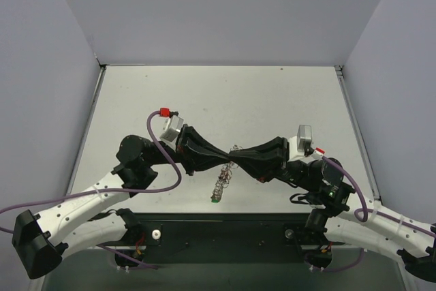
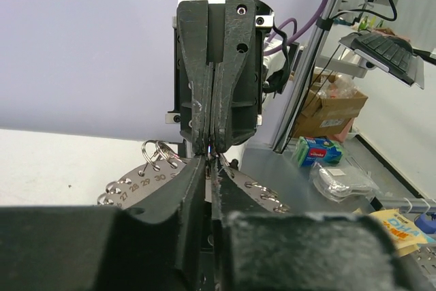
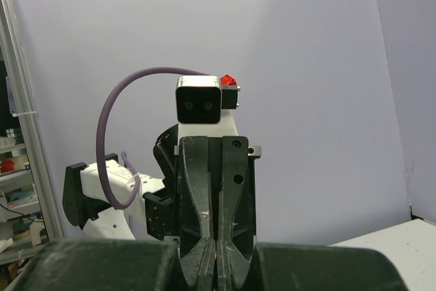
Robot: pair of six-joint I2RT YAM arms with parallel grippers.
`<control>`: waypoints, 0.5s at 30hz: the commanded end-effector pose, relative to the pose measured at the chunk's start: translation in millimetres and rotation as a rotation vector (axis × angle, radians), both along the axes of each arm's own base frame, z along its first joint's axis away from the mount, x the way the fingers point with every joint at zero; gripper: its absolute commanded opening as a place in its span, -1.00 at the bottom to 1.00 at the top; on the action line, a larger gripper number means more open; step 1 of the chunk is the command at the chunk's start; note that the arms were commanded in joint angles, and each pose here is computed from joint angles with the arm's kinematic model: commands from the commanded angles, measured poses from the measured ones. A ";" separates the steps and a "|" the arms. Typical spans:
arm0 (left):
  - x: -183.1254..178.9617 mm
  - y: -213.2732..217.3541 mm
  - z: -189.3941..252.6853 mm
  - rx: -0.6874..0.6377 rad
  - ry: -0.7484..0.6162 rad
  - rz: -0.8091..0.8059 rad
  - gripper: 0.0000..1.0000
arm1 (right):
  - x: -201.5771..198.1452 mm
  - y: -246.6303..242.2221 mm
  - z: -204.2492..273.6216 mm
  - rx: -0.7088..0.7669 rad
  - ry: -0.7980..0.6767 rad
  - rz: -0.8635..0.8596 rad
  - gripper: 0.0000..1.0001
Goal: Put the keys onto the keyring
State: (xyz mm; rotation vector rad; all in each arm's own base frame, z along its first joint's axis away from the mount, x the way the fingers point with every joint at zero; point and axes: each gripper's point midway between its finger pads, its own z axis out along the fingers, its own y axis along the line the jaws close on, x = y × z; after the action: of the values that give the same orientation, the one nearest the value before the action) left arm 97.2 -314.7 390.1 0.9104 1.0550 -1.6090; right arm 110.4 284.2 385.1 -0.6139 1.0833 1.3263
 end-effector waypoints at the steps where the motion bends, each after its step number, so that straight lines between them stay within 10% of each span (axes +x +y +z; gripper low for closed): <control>1: -9.6 -2.6 22.5 -0.042 -0.046 -0.037 -0.76 | -8.2 -7.6 35.4 0.115 -0.083 0.014 -1.00; 9: 11.2 -2.9 13.8 -0.001 0.005 0.087 -1.00 | -5.9 -10.4 33.6 0.124 -0.067 -0.002 -1.00; 15: 40.8 5.1 -8.8 0.106 0.042 0.284 -1.00 | 5.1 -29.1 33.1 0.112 -0.050 -0.110 -0.13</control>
State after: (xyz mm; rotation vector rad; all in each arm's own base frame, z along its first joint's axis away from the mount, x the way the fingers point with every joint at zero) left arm 112.3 -316.9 380.9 0.8487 1.1639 -1.5166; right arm 116.2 278.6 387.6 -0.5718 1.0861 1.2994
